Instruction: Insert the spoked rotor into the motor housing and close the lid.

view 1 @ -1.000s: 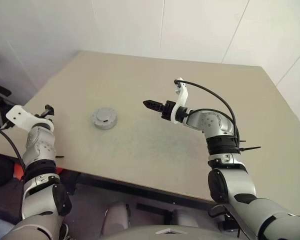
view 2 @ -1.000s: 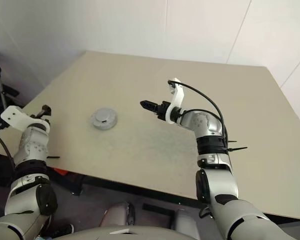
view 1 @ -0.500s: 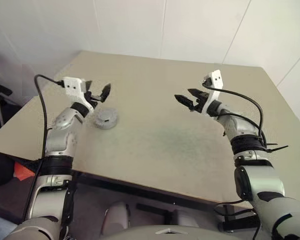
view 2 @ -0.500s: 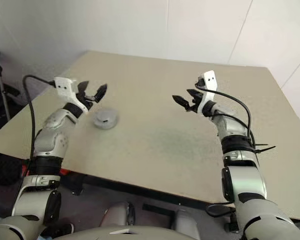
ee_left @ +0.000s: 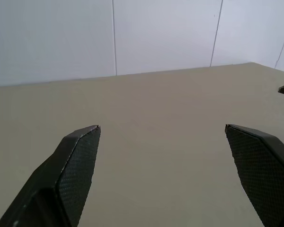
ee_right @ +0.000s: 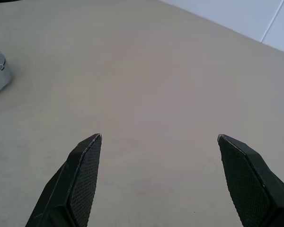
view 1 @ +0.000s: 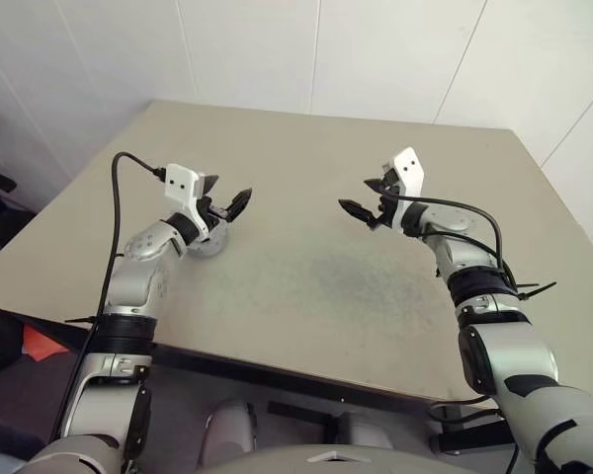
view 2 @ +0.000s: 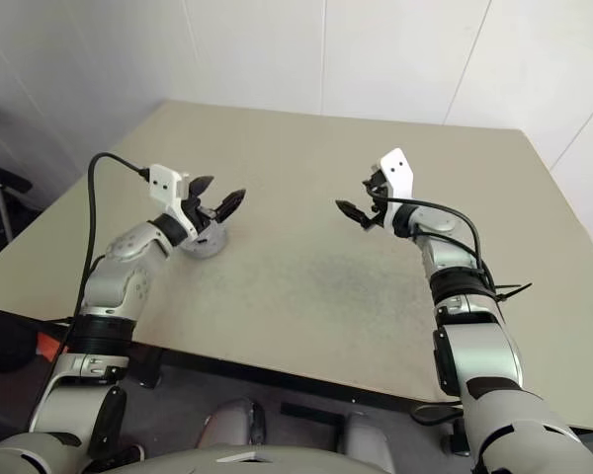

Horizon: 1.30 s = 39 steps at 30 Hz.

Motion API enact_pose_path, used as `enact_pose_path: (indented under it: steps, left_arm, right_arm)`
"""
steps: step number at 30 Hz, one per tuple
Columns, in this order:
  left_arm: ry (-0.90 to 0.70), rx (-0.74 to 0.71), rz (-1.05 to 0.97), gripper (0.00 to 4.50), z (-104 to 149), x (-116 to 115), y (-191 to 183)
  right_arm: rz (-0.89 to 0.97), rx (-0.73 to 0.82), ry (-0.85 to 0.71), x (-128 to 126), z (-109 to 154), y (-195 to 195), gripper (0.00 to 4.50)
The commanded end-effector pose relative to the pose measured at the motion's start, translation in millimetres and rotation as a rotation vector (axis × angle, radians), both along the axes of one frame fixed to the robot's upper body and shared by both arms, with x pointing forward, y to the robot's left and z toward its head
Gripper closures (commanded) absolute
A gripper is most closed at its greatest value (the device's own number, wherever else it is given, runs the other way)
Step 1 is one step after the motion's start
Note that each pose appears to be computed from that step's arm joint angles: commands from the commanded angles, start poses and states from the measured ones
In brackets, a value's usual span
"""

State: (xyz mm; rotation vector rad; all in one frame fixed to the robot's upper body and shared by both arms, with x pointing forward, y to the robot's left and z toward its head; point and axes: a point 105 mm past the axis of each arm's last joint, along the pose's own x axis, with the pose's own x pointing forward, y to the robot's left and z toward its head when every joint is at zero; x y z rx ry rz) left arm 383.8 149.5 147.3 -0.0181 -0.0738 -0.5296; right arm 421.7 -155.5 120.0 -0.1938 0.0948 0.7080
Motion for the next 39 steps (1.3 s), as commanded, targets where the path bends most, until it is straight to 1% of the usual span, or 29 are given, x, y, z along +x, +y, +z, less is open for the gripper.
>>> enact_pose_path:
  steps: [1,10,13,18,22,26,31,34,37,39]
  left_arm:
    - [-0.053,0.013,-0.027,0.03,15,-3,-4]
    - [-0.034,-0.002,-0.073,0.03,10,-4,-20]
    - [-0.031,-0.015,-0.083,0.03,9,-5,-24]
    - [-0.006,-0.033,-0.127,0.03,0,-11,-36]
    - [0.004,-0.035,-0.159,0.03,-2,-13,-43]
    - [0.032,-0.052,-0.216,0.03,-8,-18,-56]
    - [0.071,-0.045,-0.259,0.03,-16,-20,-61]
    - [0.083,-0.082,-0.259,0.03,-19,-23,-62]
    - [0.103,-0.067,-0.276,0.03,-27,-30,-63]
    - [0.105,-0.061,-0.276,0.03,-27,-29,-62]
  right_arm:
    - [0.015,-0.035,-0.058,0,13,-3,0.08]
    - [-0.019,-0.051,-0.041,4,12,-17,0.08]
    - [-0.016,-0.015,-0.026,3,12,-21,0.08]
    - [0.010,-0.043,-0.015,-4,5,-27,0.08]
    - [0.016,-0.041,-0.010,-9,1,-33,0.08]
    - [0.046,-0.063,0.002,-18,-4,-36,0.08]
    - [0.032,-0.078,-0.005,-22,-3,-44,0.08]
    - [0.002,-0.091,-0.011,-26,-5,-53,0.08]
    - [-0.017,-0.082,-0.022,-26,-2,-57,0.08]
    - [-0.023,-0.087,-0.020,-25,-1,-58,0.08]
